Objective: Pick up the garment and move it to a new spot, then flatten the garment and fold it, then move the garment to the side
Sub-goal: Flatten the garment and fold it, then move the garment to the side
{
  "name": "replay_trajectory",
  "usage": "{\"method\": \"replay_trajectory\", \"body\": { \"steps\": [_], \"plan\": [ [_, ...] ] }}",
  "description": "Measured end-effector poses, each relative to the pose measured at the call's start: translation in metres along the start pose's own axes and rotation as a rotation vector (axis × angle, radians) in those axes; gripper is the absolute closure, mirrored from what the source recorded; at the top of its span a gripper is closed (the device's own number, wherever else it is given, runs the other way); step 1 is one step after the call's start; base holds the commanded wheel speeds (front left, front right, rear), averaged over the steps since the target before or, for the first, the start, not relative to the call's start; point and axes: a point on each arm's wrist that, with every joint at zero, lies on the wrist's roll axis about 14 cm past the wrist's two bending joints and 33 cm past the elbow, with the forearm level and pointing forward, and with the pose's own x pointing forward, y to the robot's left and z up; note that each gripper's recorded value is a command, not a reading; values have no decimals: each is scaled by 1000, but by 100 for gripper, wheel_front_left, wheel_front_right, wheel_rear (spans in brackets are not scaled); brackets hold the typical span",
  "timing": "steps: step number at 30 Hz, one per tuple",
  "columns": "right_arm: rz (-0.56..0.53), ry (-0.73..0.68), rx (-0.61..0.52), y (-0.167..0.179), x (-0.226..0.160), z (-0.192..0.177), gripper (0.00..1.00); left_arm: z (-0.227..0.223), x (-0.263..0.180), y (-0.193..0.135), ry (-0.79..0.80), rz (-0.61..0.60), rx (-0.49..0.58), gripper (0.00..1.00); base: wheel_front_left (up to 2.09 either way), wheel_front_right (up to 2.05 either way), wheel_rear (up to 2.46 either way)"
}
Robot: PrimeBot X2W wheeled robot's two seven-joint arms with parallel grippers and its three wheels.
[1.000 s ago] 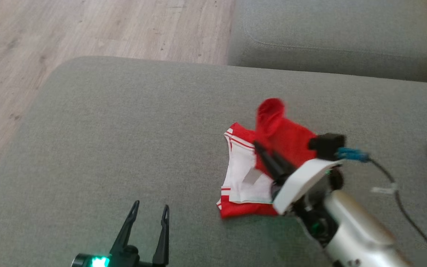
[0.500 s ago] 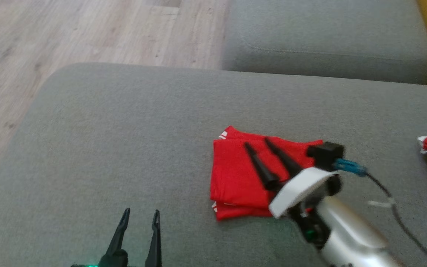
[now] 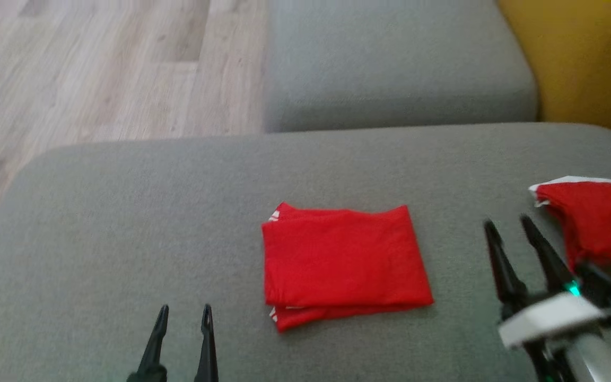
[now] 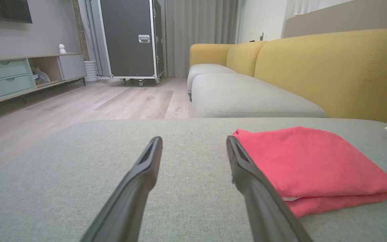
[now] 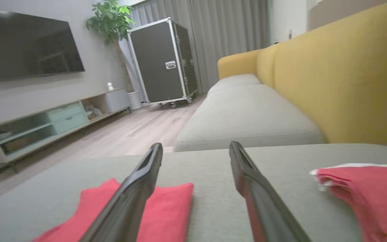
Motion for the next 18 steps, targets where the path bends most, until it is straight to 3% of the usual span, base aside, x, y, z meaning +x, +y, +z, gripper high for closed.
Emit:
{"method": "replay_trajectory", "body": {
  "steps": [3, 9, 18],
  "plan": [
    [-83, 1, -58, -19, -32, -5, 0, -4, -8, -2, 8, -10, -5, 0, 0, 0, 0],
    [-133, 86, -59, -7, -83, -43, 0, -10, -19, 1, 23, -3, -6, 0, 0, 0, 0],
    [-158, 67, -71, -11, -90, -39, 0, -15, -24, 7, 42, 20, -8, 0, 0, 0, 0]
  ]
}}
